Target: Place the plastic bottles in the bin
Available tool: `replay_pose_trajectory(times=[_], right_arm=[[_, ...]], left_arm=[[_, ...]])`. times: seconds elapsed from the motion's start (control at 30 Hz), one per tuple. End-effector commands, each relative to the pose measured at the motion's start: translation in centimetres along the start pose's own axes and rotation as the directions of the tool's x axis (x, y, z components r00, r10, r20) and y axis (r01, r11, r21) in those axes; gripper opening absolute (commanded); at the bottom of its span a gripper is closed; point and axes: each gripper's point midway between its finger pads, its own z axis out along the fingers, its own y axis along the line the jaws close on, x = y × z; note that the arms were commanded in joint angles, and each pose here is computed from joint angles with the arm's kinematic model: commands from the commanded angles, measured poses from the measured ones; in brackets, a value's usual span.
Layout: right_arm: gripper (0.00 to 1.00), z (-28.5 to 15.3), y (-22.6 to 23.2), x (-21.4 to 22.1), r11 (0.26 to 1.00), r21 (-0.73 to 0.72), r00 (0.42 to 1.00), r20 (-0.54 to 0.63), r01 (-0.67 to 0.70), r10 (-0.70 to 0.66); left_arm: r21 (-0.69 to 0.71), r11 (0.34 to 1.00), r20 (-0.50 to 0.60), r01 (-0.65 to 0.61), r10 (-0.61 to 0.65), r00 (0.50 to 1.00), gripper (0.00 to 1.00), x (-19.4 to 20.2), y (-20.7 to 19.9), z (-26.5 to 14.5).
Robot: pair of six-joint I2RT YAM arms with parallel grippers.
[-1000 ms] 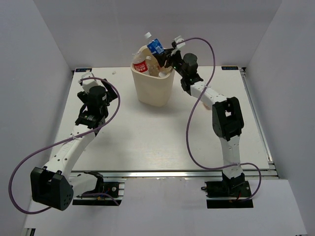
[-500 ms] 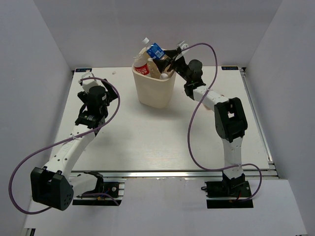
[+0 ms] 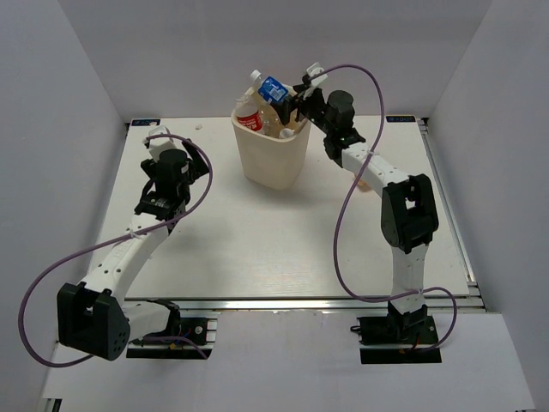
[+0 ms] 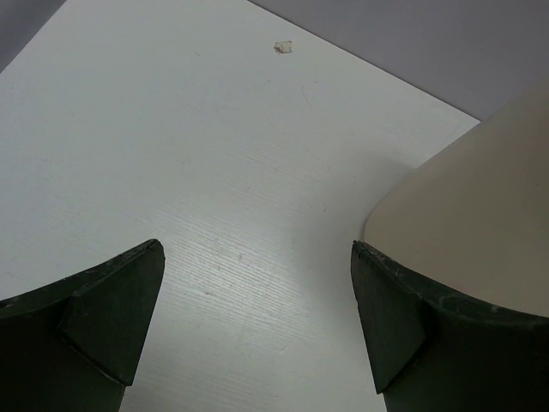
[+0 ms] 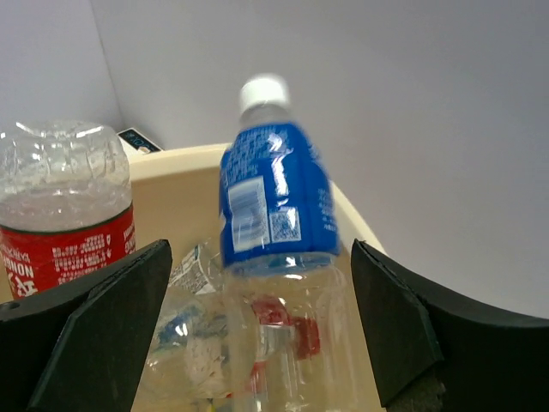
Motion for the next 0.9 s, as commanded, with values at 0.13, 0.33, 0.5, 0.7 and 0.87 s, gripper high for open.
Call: replay_pose_trajectory(times=[0.13,0.33,0.5,0.7,0.87], right_arm=[[0.89,-0.2,-0.3,-5.8,0.997,-0.01,0.996,0.036,0.081,-0.081],[0.78,-0.1,-0.2,-3.8,0.995,-0.027,0.996,-0.019,0.091,-0.092],[0.69,0.7,-0.9,-2.0,0.997,-0.017,0.992,-0.097,0.079,-0.081],[0.78,0.4,-1.2,-3.9,0.996,-0.002,0.993,-0.084,0.087,-0.086],[0.89,-2.4,-1.9,-9.5,0.995,0.065,0.997,-0.026,0.07,-0.068]], left_arm=[[0.031,0.999,0.008,0.015,-0.015,1.0,0.98,-0.7,-0.8,0.2],[0.041,0.999,0.001,0.013,-0.013,1.0,0.98,-0.5,-1.1,0.4],[0.04,0.999,-0.012,0.007,-0.006,1.0,0.98,-0.3,-1.3,0.8],[0.068,0.998,-0.018,0.011,-0.009,1.0,0.98,-0.5,-2.0,0.8],[0.095,0.995,-0.019,0.019,-0.017,1.0,0.98,-0.6,-2.5,0.6]])
